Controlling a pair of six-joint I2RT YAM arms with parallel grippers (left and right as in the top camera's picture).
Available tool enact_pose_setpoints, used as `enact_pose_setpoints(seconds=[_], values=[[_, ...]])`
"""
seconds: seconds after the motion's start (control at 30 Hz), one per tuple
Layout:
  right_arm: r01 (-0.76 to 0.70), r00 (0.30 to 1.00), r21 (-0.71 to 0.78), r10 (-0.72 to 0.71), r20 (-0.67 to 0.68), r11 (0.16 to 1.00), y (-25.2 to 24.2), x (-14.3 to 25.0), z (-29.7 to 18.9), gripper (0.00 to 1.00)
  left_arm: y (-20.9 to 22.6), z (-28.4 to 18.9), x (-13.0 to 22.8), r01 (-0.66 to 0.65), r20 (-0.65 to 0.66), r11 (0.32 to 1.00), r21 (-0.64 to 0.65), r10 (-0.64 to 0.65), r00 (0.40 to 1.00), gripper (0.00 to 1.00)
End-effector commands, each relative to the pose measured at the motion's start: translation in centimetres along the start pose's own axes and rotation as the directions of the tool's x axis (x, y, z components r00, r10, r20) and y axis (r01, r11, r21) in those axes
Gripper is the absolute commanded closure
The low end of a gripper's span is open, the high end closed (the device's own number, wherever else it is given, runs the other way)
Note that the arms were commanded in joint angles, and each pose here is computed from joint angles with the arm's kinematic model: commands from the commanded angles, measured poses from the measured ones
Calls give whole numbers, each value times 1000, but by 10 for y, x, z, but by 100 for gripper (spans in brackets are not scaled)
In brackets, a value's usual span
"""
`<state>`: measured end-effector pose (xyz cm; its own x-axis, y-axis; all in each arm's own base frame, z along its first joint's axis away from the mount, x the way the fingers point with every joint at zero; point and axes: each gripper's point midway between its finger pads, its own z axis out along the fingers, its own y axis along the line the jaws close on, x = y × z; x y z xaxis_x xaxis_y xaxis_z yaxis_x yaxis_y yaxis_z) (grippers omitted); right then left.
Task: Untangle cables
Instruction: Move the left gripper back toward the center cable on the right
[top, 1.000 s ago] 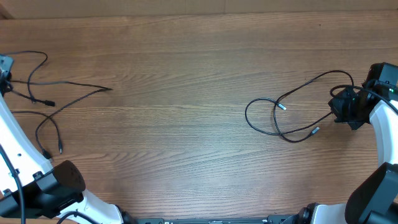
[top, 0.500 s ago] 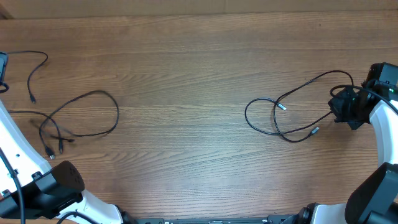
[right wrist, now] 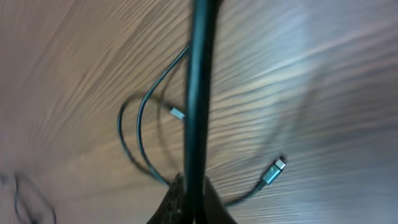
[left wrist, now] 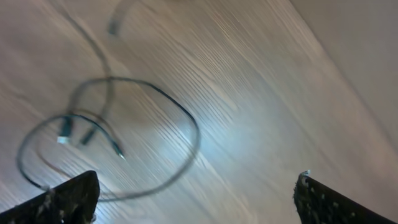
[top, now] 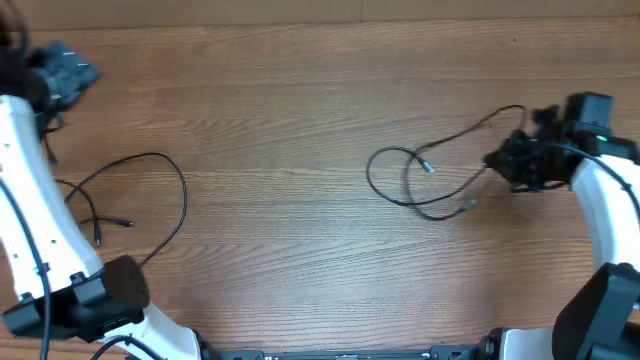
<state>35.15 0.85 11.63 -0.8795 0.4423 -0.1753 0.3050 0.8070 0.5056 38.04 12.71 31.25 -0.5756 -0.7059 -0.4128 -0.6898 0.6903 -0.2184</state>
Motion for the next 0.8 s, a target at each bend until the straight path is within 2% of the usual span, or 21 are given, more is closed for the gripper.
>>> enact_pose_setpoints(seconds=[0.0, 0.07, 0.2, 0.27, 0.37, 0.47, 0.5, 0.57, 0.77], values=[[137, 988, -55, -141, -68, 989, 36, 24, 16, 96, -32, -9, 23, -118, -25, 990, 73, 120, 992, 1], [160, 982, -69, -166, -89, 985, 52, 34, 23, 96, -46, -10, 32, -156, -32, 983, 94, 160, 987, 1], [122, 983, -87, -133, -125, 989, 78, 52, 32, 94, -78, -14, 51, -315, -18, 935, 164, 322, 947, 2], [116, 983, -97, -129, -132, 988, 86, 56, 35, 82, -90, -16, 61, -382, -11, 906, 183, 390, 921, 0], [91, 986, -94, -104, -133, 991, 87, 56, 35, 50, -105, -19, 78, -448, -15, 869, 208, 461, 887, 0], [69, 989, -87, -79, -123, 994, 81, 50, 32, 27, -123, -21, 98, -515, -17, 824, 239, 533, 846, 0], [58, 991, -80, -68, -118, 995, 78, 47, 31, 16, -130, -20, 107, -534, -22, 808, 249, 556, 831, 0], [23, 994, -55, -28, -105, 998, 67, 40, 26, 5, -144, -19, 124, -572, -28, 775, 269, 600, 800, 0], [-137, 989, 48, 139, -46, 989, 17, 15, 5, 1, -187, -2, 188, -683, -70, 650, 333, 740, 669, 1]])
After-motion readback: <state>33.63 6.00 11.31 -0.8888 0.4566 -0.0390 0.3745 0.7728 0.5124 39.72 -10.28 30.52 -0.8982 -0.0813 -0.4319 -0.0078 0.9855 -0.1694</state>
